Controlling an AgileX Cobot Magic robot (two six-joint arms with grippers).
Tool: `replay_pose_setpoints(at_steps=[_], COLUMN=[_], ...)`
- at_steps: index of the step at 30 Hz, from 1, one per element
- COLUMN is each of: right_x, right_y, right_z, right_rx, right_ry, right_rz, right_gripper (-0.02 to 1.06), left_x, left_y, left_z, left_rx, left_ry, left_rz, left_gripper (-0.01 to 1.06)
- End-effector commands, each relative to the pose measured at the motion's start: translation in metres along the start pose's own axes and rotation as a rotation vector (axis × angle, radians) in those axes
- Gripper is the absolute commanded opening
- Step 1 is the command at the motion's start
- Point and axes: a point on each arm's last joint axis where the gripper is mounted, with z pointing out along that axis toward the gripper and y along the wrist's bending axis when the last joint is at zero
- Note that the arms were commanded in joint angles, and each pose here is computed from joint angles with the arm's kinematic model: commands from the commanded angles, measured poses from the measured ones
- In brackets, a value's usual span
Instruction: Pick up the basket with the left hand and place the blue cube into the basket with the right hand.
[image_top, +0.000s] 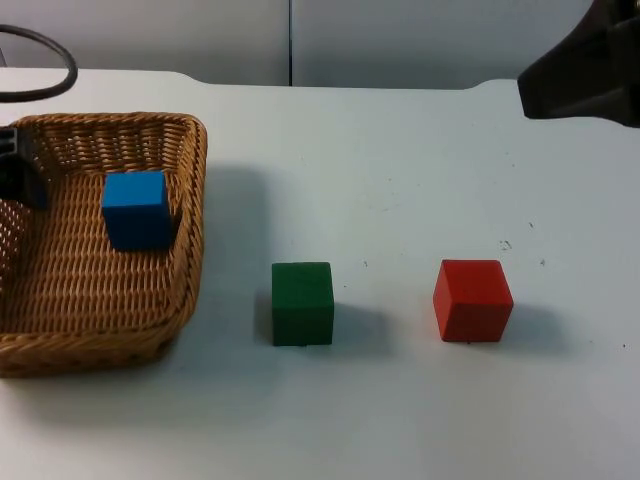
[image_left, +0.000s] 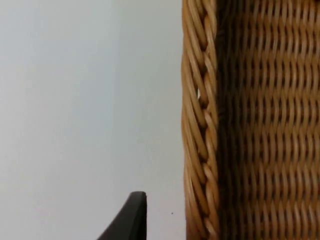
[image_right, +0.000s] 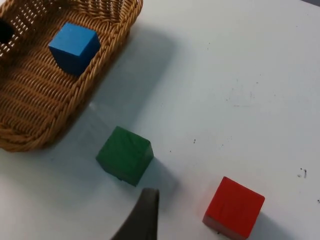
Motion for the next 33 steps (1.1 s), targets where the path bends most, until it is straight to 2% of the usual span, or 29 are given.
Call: replay_pose_setpoints(at_steps=[1, 4, 5, 9, 12, 16, 17, 22, 23, 26, 28, 29, 32, 33], right_x=[0.001, 0.001, 0.001, -0.001, -0.002, -0.006, -0.006, -0.005, -0.005, 0.006, 0.022, 0.022, 0.052, 0.052], right_y=[0.000, 0.000, 0.000, 0.000, -0.001, -0.002, -0.002, -0.004, -0.004, -0.005, -0.005, -0.005, -0.006, -0.006], right_z=[-0.001, -0.001, -0.001, -0.008, -0.016, -0.039, -0.039, -0.070, -0.070, -0.081, -0.082, -0.082, -0.082, -0.082], right_rx=[-0.001, -0.001, -0.001, 0.001, 0.000, -0.003, -0.003, 0.003, 0.003, 0.002, 0.000, 0.000, -0.003, -0.003], right_ry=[-0.003, -0.004, -0.004, -0.026, -0.057, -0.145, -0.145, -0.233, -0.233, -0.273, -0.267, -0.267, -0.246, -0.246], right_rz=[-0.001, -0.003, -0.003, -0.006, -0.006, -0.019, -0.019, -0.074, -0.074, -0.075, -0.073, -0.073, -0.071, -0.071], right_gripper=[0.91, 0.91, 0.91, 0.91, 0.91, 0.91, 0.91, 0.91, 0.91, 0.91, 0.91, 0.91, 0.91, 0.91], left_x=[-0.008, -0.023, -0.023, -0.031, -0.028, -0.004, -0.004, 0.042, 0.042, 0.071, 0.091, 0.091, 0.119, 0.119], left_y=[-0.002, -0.006, -0.006, -0.015, -0.022, -0.034, -0.034, -0.042, -0.042, -0.045, -0.045, -0.045, -0.041, -0.041], left_z=[-0.014, -0.055, -0.055, -0.123, -0.163, -0.232, -0.232, -0.289, -0.289, -0.311, -0.322, -0.322, -0.337, -0.337], left_rx=[0.002, 0.012, 0.012, 0.044, 0.069, 0.101, 0.101, 0.117, 0.117, 0.135, 0.147, 0.147, 0.114, 0.114], left_ry=[-0.052, -0.192, -0.192, -0.381, -0.486, -0.625, -0.625, -0.685, -0.685, -0.697, -0.684, -0.684, -0.703, -0.703], left_rz=[0.013, 0.023, 0.023, 0.048, 0.074, 0.179, 0.179, 0.315, 0.315, 0.361, 0.354, 0.354, 0.338, 0.338], left_gripper=[1.05, 1.05, 1.05, 1.05, 1.05, 1.05, 1.05, 1.05, 1.05, 1.05, 1.05, 1.05, 1.05, 1.05])
